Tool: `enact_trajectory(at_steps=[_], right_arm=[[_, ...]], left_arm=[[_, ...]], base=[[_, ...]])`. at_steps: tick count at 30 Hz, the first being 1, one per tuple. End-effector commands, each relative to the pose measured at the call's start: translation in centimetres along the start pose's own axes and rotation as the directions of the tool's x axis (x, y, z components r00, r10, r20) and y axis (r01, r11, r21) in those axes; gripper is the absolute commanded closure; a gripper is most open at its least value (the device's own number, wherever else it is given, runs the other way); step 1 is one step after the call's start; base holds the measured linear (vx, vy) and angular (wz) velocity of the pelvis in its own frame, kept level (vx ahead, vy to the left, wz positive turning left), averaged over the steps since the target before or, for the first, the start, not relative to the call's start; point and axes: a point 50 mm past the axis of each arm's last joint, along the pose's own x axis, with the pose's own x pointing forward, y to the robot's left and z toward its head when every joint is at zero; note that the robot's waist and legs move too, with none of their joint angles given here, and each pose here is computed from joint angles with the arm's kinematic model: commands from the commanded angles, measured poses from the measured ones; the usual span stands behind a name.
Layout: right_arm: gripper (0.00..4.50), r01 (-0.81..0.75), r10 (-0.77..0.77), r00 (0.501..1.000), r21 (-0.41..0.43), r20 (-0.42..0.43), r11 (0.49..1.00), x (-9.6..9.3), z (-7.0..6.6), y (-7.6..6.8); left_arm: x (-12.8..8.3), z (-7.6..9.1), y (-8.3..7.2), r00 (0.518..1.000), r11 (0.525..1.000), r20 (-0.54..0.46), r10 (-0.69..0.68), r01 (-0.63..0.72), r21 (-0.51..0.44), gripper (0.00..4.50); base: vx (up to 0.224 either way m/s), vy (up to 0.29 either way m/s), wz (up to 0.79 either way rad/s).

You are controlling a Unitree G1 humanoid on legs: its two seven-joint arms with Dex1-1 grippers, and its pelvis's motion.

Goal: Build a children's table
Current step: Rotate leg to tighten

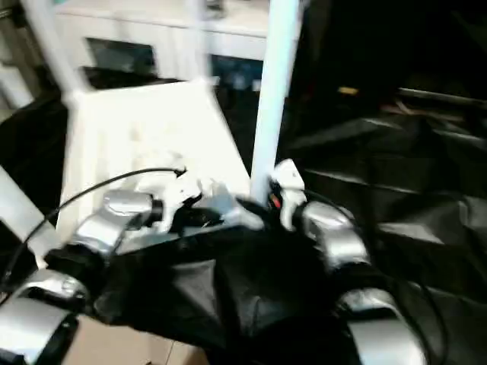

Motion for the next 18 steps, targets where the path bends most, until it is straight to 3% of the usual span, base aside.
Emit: enact_trajectory(at_steps=[1, 7, 10, 18], right_arm=[[1.63, -0.138, 0.139, 0.989, 0.031, -0.044, 0.990, 0.4, -0.9, 1.3], [1.63, -0.215, 0.218, 0.972, 0.047, -0.084, 0.976, -0.5, -1.0, 1.5], [1.89, -0.244, 0.247, 0.963, 0.044, -0.107, 0.969, -0.7, -1.2, 1.7], [2.13, -0.264, 0.273, 0.958, 0.101, -0.088, 0.959, -0.3, -1.4, 2.5]], left_arm=[[0.7, 0.9, -0.8, 0.994, 0.994, 0.027, -0.102, 0.100, 0.044, 4.50], [0.1, 0.4, -1.0, 0.988, 0.987, -0.002, -0.154, 0.154, 0.037, 4.50], [0.0, 0.4, -0.9, 0.987, 0.986, -0.001, -0.161, 0.161, 0.036, 4.50], [0.3, 0.5, -0.7, 0.993, 0.993, 0.009, -0.119, 0.118, 0.025, 4.50]], base=[[0.000, 0.000, 0.00], [0.000, 0.000, 0.00], [0.000, 0.000, 0.00], [0.000, 0.000, 0.00]])
